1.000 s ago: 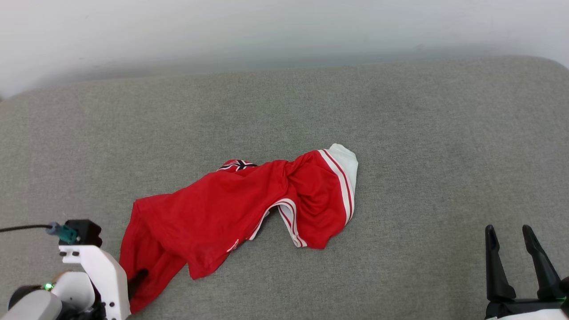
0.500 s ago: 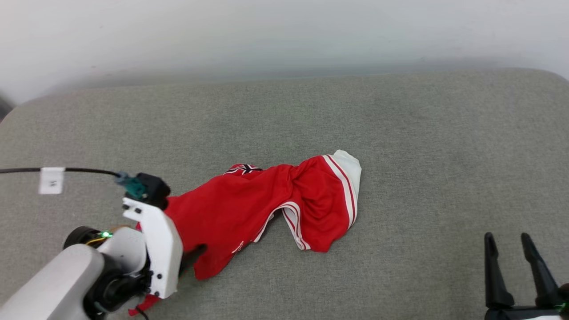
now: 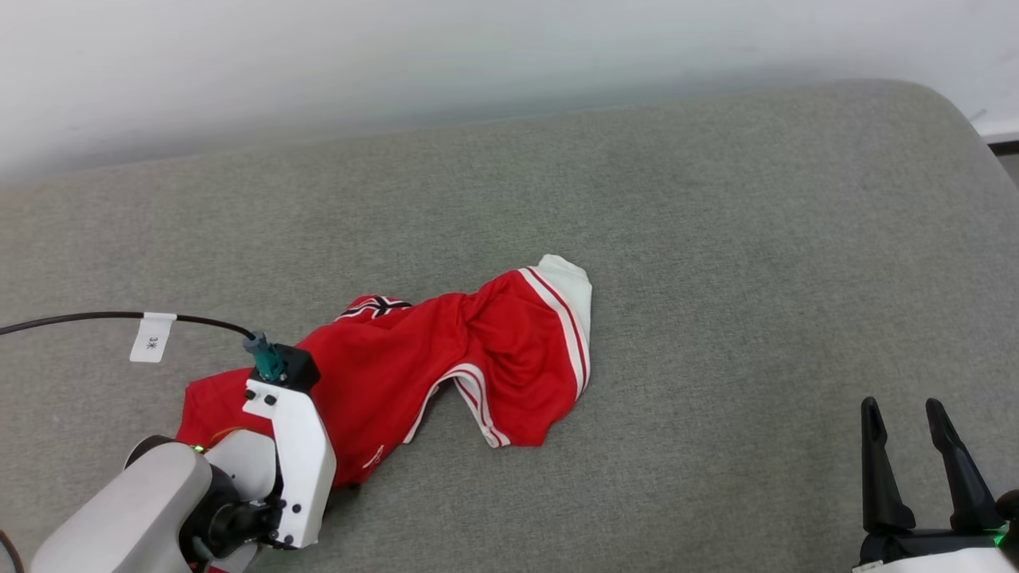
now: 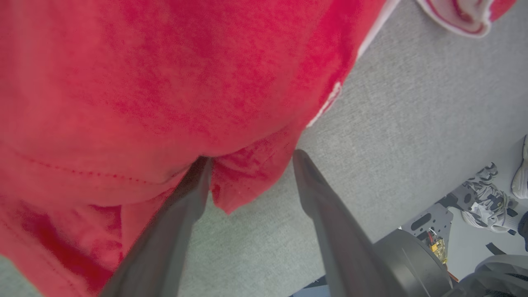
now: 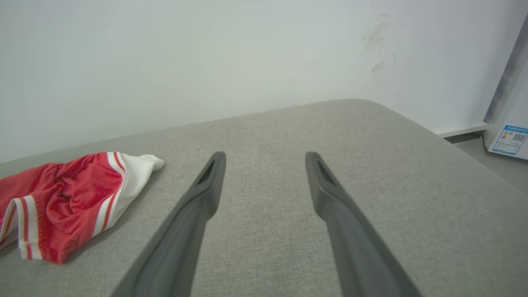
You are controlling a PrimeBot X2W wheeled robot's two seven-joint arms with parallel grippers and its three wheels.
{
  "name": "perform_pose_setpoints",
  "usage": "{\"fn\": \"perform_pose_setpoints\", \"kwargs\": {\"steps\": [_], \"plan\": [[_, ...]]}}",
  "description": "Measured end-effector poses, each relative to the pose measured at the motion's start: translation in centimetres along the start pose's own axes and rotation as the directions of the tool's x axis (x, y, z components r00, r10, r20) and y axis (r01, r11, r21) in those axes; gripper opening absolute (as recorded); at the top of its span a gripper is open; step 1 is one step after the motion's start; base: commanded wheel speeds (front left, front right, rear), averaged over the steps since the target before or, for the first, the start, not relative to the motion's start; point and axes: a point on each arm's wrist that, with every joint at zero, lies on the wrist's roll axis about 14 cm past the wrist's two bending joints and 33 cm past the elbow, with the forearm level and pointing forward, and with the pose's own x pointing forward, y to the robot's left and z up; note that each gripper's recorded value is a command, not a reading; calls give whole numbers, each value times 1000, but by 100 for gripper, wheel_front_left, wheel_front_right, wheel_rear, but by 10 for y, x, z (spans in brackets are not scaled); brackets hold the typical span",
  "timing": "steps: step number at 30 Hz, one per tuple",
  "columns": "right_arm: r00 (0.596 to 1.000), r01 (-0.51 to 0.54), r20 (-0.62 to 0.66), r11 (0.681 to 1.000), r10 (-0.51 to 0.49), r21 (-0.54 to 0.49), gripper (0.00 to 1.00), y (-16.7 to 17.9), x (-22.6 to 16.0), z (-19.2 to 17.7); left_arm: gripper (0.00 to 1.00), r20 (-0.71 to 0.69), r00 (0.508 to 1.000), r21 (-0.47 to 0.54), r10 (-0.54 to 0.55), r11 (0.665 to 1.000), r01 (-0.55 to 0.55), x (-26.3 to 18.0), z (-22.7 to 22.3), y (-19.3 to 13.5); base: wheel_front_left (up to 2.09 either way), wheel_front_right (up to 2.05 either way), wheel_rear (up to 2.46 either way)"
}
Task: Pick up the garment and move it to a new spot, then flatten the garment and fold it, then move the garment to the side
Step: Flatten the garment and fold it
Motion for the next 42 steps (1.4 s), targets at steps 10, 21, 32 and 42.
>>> {"fn": "perform_pose_setpoints", "kwargs": {"steps": [10,21,32,42], "plan": [[999,41,-10,999,-41,3,100,-10,0,-3,0,-13,997,-41,-72,997,71,16,12,-2,0,0,0],[1000,14,-14,1000,-14,9,100,-2,4,-5,0,346,893,-211,-288,903,373,-45,127,-42,0,0,0],[999,26,-28,1000,-25,11,100,-5,7,-9,0,546,837,-498,35,818,290,-50,172,52,0,0,0],[997,57,-51,998,-57,-2,100,-16,7,-15,0,345,868,-686,357,727,-26,-8,112,143,0,0,0]]}}
